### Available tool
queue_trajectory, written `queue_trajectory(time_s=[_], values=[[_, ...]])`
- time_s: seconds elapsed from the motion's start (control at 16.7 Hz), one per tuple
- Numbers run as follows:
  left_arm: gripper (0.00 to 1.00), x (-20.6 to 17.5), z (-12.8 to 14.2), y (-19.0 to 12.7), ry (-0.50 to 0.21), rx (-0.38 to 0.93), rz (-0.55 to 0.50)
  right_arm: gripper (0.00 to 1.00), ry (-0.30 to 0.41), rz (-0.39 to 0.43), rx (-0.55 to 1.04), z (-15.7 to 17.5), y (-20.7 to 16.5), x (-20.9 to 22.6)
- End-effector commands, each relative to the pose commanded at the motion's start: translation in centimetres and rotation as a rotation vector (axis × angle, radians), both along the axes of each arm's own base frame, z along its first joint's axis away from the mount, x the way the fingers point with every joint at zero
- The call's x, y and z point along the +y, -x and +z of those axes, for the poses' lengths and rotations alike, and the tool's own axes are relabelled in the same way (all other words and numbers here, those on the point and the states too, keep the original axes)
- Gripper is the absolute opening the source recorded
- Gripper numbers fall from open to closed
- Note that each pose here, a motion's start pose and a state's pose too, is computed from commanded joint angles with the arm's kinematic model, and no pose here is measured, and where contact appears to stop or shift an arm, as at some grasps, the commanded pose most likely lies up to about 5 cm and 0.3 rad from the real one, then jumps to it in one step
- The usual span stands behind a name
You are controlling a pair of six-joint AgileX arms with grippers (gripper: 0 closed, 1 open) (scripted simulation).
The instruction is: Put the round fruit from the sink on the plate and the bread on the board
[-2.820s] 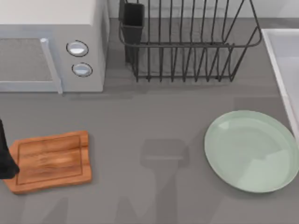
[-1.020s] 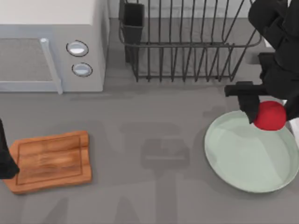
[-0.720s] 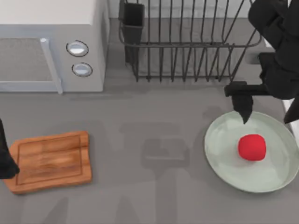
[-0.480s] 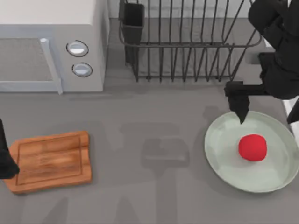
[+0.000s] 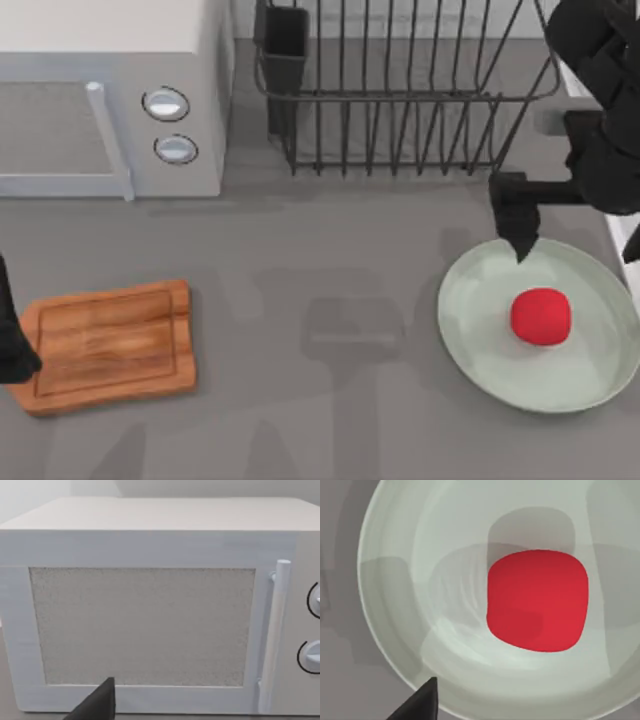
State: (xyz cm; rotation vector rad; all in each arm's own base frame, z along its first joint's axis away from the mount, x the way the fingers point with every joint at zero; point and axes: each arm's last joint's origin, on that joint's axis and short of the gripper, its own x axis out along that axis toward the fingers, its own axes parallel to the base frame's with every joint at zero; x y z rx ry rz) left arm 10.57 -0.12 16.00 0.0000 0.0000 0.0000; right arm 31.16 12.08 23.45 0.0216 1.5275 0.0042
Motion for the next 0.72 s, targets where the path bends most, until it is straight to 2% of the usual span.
queue_trajectory(time_s=[0.3, 0.54, 0.72], values=[[1.0, 0.0, 0.0, 0.0, 0.0, 0.0, 0.0, 1.0, -0.071, 0.001, -0.239, 2.3, 4.2, -3.4], [1.0, 0.0, 0.0, 0.0, 0.0, 0.0, 0.0, 1.0, -0.125, 0.002, -0.561, 3.4, 10.1, -7.0], [1.0, 0.0, 0.0, 0.0, 0.0, 0.0, 0.0, 1.0, -0.135, 0.001, -0.837, 2.3, 14.7, -9.2]])
